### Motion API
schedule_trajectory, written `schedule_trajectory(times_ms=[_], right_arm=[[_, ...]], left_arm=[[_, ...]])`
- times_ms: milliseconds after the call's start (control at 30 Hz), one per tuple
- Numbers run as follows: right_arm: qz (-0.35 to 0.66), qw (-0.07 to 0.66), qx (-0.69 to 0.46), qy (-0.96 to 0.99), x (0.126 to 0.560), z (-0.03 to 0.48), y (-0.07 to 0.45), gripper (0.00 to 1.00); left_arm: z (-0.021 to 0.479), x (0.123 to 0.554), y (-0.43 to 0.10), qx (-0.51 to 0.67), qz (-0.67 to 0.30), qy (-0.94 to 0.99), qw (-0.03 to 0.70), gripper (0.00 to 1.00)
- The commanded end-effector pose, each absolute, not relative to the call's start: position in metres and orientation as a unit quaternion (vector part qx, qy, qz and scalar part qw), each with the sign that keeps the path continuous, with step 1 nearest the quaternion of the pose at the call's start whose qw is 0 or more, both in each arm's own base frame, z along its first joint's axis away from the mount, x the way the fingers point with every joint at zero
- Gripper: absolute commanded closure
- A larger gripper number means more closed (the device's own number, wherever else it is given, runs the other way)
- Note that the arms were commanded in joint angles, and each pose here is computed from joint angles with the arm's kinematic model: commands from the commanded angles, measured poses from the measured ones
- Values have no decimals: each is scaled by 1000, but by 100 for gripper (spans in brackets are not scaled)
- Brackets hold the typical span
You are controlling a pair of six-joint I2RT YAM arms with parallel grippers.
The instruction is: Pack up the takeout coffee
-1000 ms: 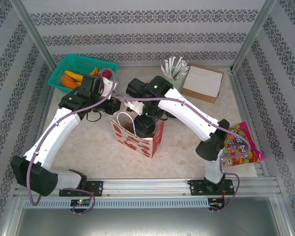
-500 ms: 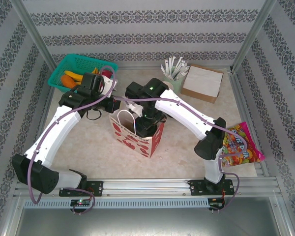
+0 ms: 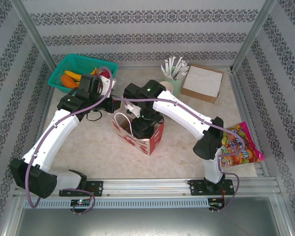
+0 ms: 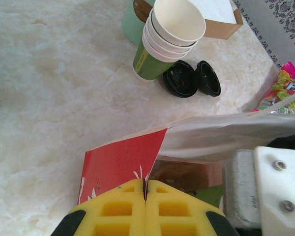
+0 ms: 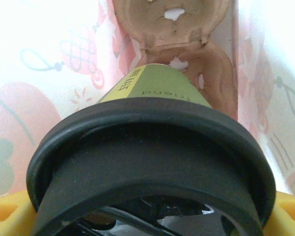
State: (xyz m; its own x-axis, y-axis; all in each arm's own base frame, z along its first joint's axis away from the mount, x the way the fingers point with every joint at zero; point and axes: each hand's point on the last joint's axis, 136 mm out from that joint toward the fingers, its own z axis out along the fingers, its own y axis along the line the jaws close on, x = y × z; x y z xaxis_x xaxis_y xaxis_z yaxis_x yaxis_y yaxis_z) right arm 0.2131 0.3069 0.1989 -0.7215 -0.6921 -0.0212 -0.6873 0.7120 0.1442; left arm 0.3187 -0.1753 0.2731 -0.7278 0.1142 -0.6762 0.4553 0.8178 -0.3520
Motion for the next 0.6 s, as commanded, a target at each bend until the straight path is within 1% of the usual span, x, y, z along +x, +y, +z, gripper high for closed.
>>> schedule_trajectory(times_ms=[0, 100, 200, 367, 433, 500, 567], right_arm=[[-19, 18, 347, -937, 227, 184, 292, 36], [13, 8, 330, -944, 238, 184, 276, 36], [4, 27, 337, -941, 229, 180, 277, 36], [-94, 63, 385, -916, 194, 181, 308, 36], [-119, 70, 400, -906, 184, 184, 317, 36], [-112, 66, 399, -907, 186, 183, 316, 36], [-83, 52, 390, -915, 197, 180, 308, 36]], left_arm=[[277, 319, -181, 168, -267, 888, 334, 100], [281, 315, -182, 173, -283, 883, 332, 100], [287, 315, -183, 168, -299, 878, 334, 100], [283, 324, -172, 144, -281, 887, 337, 100], [280, 326, -171, 141, -278, 889, 335, 100], [279, 327, -172, 139, -279, 890, 332, 100], [278, 327, -172, 139, -281, 890, 330, 100]])
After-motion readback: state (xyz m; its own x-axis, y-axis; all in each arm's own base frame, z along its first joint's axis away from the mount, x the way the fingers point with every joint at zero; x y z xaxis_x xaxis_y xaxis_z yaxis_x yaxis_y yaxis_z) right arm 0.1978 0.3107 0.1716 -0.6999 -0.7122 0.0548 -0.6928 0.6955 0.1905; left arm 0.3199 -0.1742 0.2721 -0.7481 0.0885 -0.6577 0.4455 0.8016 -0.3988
